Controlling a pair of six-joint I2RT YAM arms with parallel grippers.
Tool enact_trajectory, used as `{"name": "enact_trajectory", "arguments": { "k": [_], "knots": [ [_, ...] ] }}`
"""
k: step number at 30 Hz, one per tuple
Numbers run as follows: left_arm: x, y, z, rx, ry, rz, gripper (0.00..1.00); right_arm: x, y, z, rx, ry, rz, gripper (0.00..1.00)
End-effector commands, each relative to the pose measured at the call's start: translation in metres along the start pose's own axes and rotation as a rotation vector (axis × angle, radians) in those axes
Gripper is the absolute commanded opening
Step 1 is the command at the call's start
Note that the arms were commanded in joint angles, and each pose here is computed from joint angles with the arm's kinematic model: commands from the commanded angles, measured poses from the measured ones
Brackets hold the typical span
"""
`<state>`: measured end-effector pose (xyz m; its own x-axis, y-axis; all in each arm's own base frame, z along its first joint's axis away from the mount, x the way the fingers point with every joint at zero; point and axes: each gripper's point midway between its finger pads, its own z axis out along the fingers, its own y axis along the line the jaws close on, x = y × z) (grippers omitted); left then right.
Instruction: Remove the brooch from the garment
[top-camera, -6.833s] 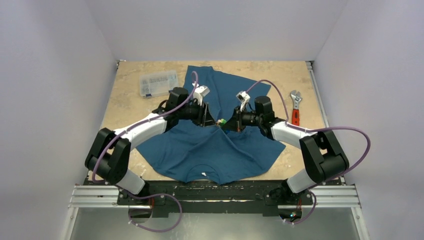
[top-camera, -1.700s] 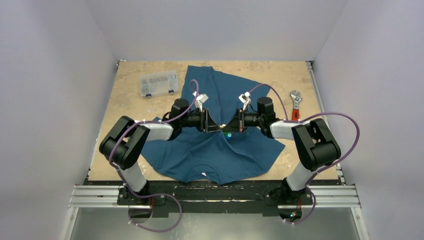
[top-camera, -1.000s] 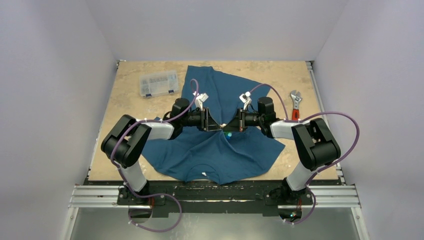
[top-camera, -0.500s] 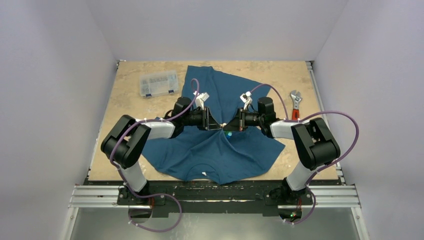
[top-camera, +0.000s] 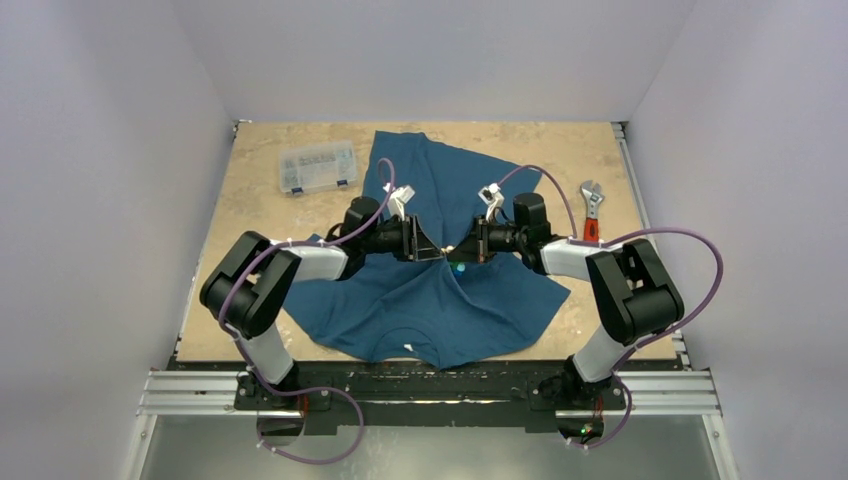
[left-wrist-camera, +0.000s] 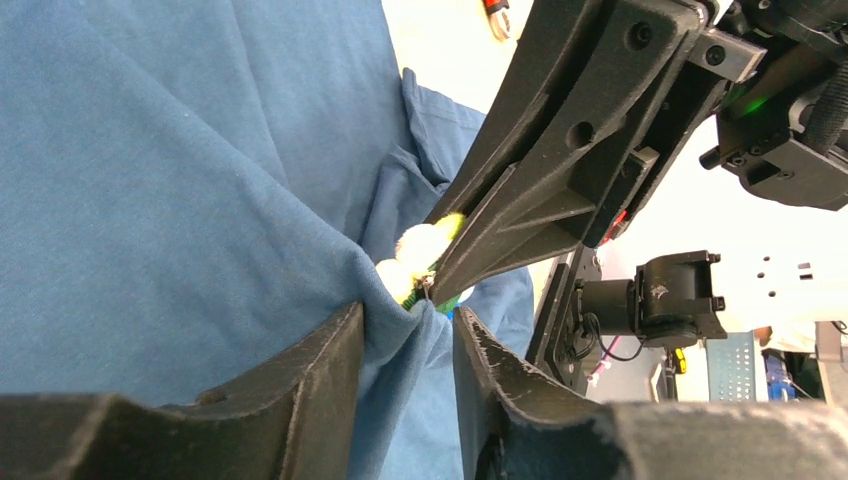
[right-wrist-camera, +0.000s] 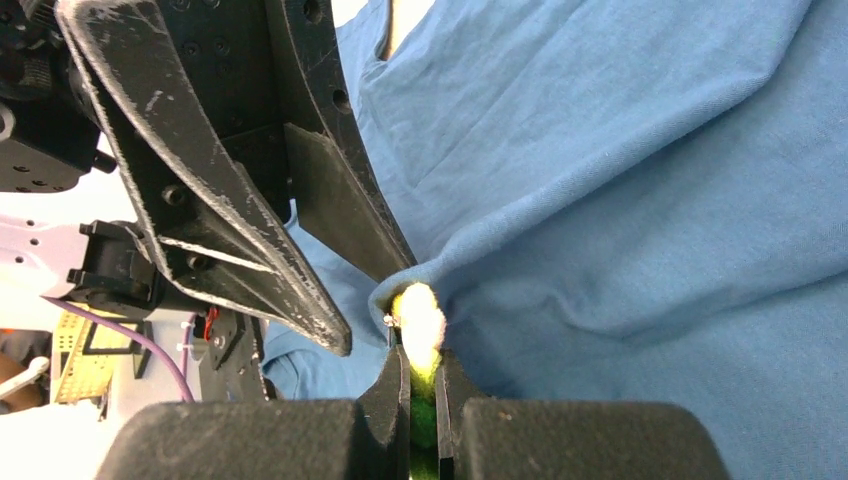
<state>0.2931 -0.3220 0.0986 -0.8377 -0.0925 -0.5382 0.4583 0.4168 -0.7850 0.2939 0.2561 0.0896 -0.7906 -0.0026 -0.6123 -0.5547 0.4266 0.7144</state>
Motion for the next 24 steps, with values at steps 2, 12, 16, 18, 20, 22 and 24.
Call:
{"name": "enact_trajectory", "arguments": {
  "k": [2,12,16,18,20,22,24],
  "knots": [
    [-0.018,-0.025,-0.006,0.078,-0.051,0.081,0.4,-0.021,0.008,-0.002,0.004,-0.047,-0.085,0.0],
    [-0.024,-0.021,0.002,0.049,-0.053,0.096,0.39,-0.024,0.02,-0.002,-0.058,-0.058,-0.062,0.0],
    [-0.023,-0.017,0.006,0.012,-0.046,0.085,0.38,-0.025,0.023,-0.002,-0.067,-0.061,-0.059,0.0],
    [-0.022,-0.015,0.008,-0.002,-0.041,0.074,0.37,-0.024,0.023,-0.002,-0.07,-0.059,-0.059,0.0],
    [-0.022,-0.012,0.008,-0.018,-0.042,0.063,0.36,-0.024,0.024,-0.002,-0.071,-0.058,-0.058,0.0],
    [-0.021,-0.009,0.009,-0.035,-0.034,0.058,0.34,-0.025,0.025,-0.002,-0.073,-0.062,-0.061,0.0],
    [-0.019,-0.005,0.009,-0.058,-0.027,0.052,0.32,-0.026,0.026,-0.003,-0.074,-0.067,-0.06,0.0]
  ]
}}
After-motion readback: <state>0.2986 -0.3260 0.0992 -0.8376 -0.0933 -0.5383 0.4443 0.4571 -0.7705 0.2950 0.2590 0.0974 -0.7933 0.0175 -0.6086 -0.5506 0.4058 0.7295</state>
